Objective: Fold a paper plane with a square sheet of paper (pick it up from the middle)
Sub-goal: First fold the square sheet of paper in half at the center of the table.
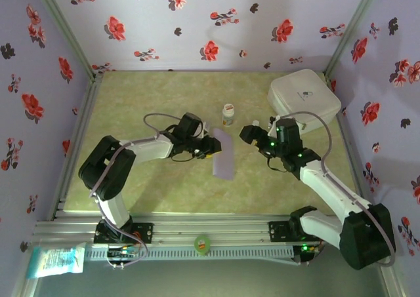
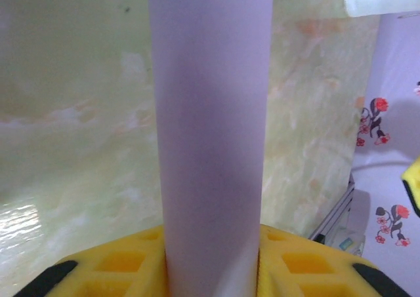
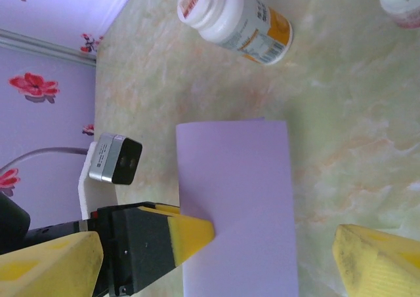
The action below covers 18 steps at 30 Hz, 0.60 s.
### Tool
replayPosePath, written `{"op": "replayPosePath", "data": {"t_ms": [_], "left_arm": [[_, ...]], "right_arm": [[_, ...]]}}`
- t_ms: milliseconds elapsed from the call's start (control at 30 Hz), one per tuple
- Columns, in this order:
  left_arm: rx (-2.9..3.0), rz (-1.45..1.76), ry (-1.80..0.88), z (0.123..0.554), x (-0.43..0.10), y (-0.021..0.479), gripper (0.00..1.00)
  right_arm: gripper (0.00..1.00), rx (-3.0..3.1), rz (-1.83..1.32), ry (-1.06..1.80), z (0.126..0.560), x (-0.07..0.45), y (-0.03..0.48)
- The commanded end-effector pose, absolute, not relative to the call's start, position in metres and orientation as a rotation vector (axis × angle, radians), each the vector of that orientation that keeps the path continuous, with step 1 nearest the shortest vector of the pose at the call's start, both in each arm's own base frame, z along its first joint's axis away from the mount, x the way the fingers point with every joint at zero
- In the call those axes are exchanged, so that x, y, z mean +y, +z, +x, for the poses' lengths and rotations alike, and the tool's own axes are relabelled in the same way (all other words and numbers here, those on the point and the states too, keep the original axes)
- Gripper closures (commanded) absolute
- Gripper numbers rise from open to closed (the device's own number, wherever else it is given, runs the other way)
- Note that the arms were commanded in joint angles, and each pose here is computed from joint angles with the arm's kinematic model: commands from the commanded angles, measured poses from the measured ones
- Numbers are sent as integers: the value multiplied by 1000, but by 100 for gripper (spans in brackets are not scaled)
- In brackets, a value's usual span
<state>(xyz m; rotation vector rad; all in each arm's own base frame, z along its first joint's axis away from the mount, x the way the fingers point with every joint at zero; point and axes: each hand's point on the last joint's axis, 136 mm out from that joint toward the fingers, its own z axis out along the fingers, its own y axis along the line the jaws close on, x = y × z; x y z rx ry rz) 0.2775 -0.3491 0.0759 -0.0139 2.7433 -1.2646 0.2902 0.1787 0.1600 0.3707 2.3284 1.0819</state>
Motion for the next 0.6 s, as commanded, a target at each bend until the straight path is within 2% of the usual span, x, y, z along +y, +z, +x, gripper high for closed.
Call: {"op": "replayPosePath", "data": {"t_ms": [0, 233, 567], "left_arm": [[2768, -42, -1257, 276, -348, 62, 67], [2828, -54, -1060, 278, -329, 43, 63], [2832, -63, -897, 283, -314, 39, 45]], "right_arm": [[9, 2361, 374, 1129, 289, 186, 154], [10, 2404, 412, 1116, 293, 189, 137], [10, 2446, 412, 1103, 292, 194, 126]]}}
